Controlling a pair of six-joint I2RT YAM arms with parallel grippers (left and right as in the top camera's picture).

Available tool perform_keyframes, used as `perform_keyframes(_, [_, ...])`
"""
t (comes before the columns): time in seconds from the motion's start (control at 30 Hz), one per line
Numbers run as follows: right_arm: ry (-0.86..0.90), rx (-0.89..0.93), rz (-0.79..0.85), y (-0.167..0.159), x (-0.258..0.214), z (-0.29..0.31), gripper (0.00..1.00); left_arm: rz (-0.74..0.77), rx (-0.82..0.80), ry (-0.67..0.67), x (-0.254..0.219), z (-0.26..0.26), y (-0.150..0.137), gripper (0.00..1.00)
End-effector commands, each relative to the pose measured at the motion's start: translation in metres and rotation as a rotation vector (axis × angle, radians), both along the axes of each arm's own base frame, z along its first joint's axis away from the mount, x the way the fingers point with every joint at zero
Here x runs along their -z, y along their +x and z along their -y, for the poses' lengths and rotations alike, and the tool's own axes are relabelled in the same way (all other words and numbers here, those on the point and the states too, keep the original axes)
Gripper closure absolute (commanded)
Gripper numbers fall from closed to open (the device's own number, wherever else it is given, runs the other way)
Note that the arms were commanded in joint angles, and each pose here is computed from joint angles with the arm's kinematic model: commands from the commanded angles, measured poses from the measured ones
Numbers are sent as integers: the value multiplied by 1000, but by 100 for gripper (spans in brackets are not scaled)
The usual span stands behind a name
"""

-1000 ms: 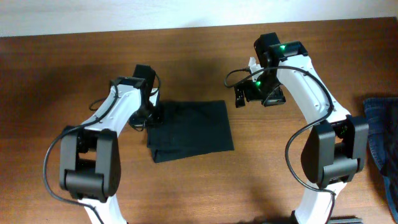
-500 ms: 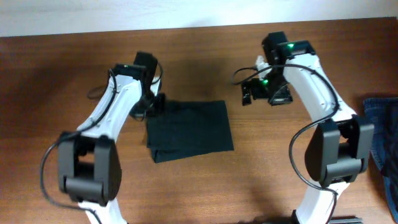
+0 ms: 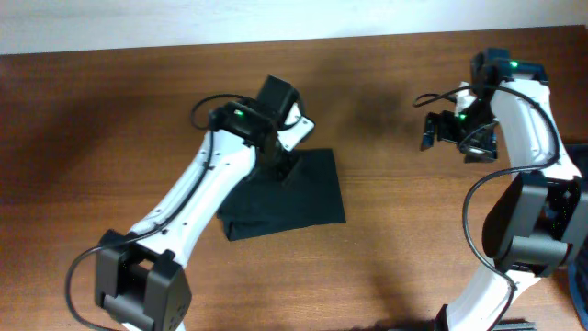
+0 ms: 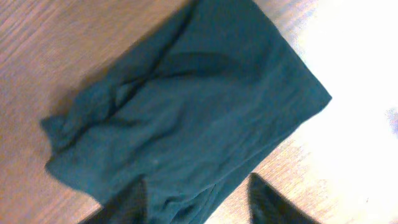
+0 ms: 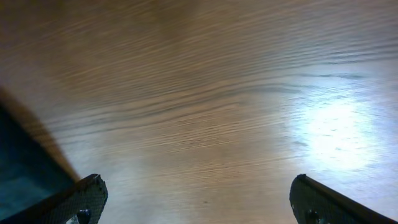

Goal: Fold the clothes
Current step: 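Grasp the folded shirt with the left gripper and lift it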

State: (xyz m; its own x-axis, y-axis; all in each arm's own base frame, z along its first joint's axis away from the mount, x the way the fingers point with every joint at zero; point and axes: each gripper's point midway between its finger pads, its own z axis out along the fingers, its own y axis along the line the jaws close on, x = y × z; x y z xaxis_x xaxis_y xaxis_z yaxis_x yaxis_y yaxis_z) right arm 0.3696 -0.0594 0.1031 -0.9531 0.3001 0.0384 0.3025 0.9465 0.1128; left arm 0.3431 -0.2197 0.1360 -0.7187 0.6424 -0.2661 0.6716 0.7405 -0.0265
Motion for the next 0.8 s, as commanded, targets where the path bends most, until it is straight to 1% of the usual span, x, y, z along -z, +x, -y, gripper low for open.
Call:
perform_keyframes(0.0, [-45,30,38,-2,-15,20,1,-42,94,27,24,18,-11,33])
perform_keyframes(0.1, [-46,45,40,-2,-15,26,1,-45,125,44,38,30,-13,31])
perform_keyframes(0.17, [-47,50,44,-2,-15,28,1,-31,135,97,50,29,-9,31])
perform_keyframes(0.2, [-47,50,44,-2,-15,28,1,-22,133,131,55,26,-6,33])
perform_keyframes(0.23, [-47,50,44,-2,-15,28,1,-12,128,173,62,21,-2,38])
perform_keyframes(0.27, [-47,50,44,-2,-15,28,1,-7,133,210,68,17,0,54])
perform_keyframes(0.3, [-47,50,44,-2,-15,28,1,-4,150,243,73,12,2,84])
perform_keyframes(0.33, [-47,50,44,-2,-15,28,1,-9,169,275,78,8,2,99])
perform_keyframes(0.4, [-47,50,44,-2,-15,28,1,-21,200,302,84,5,2,100])
perform_keyframes(0.57, [-47,50,44,-2,-15,28,1,-17,319,315,85,6,1,100])
perform_keyframes(0.77, [-47,50,44,-2,-15,28,1,-27,367,313,90,5,1,100])
